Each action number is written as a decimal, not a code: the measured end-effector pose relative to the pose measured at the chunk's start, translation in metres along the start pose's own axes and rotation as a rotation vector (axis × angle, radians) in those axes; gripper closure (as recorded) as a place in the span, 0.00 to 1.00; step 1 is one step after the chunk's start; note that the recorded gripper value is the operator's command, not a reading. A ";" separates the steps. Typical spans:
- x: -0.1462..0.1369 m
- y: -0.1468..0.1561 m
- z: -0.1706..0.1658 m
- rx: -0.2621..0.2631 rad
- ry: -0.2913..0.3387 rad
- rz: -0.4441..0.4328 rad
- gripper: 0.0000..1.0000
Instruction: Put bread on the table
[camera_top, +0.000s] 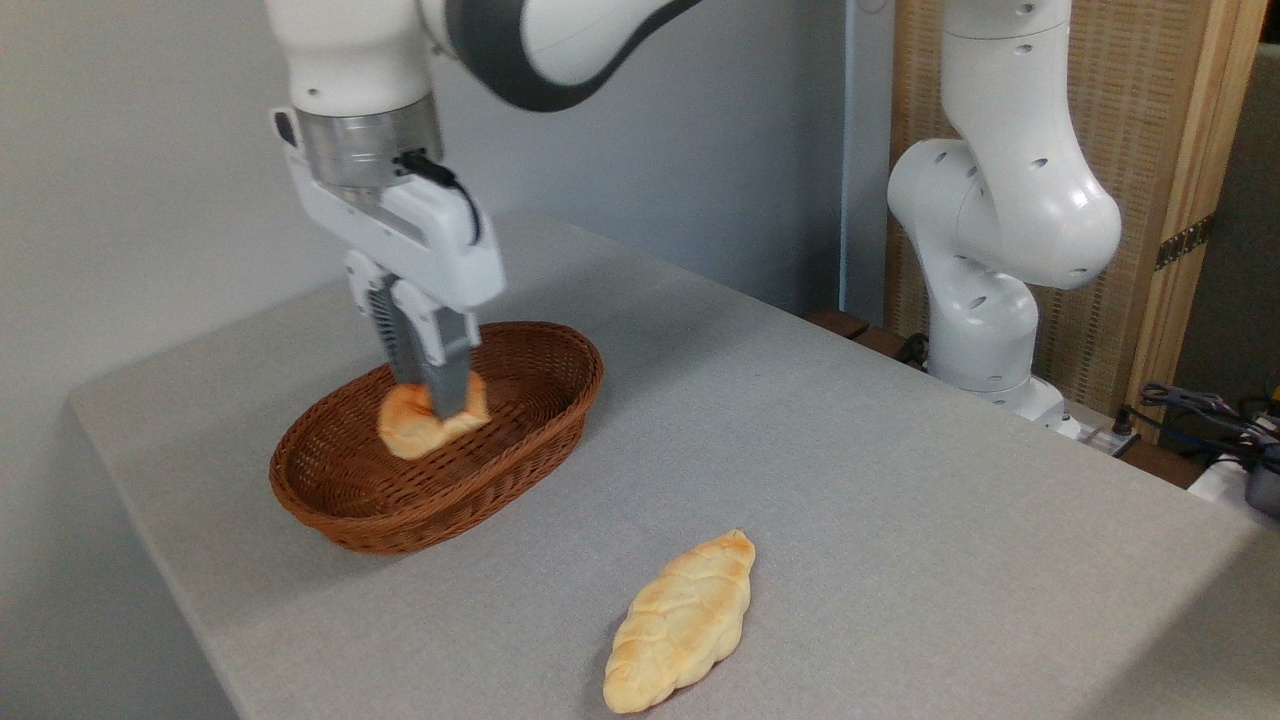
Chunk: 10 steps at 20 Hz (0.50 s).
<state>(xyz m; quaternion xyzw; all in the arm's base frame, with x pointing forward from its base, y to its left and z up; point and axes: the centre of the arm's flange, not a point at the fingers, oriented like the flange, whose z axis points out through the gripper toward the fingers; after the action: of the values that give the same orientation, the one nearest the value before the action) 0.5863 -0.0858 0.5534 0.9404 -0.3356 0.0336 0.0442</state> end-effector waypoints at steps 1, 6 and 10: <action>-0.008 -0.009 -0.001 -0.003 -0.009 -0.002 0.50; -0.061 -0.071 0.016 -0.026 -0.063 -0.042 0.01; -0.080 -0.090 0.043 -0.033 -0.129 -0.054 0.00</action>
<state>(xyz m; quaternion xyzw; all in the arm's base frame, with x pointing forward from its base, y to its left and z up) 0.5831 0.0294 0.4978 0.9484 -0.3128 -0.0341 0.0388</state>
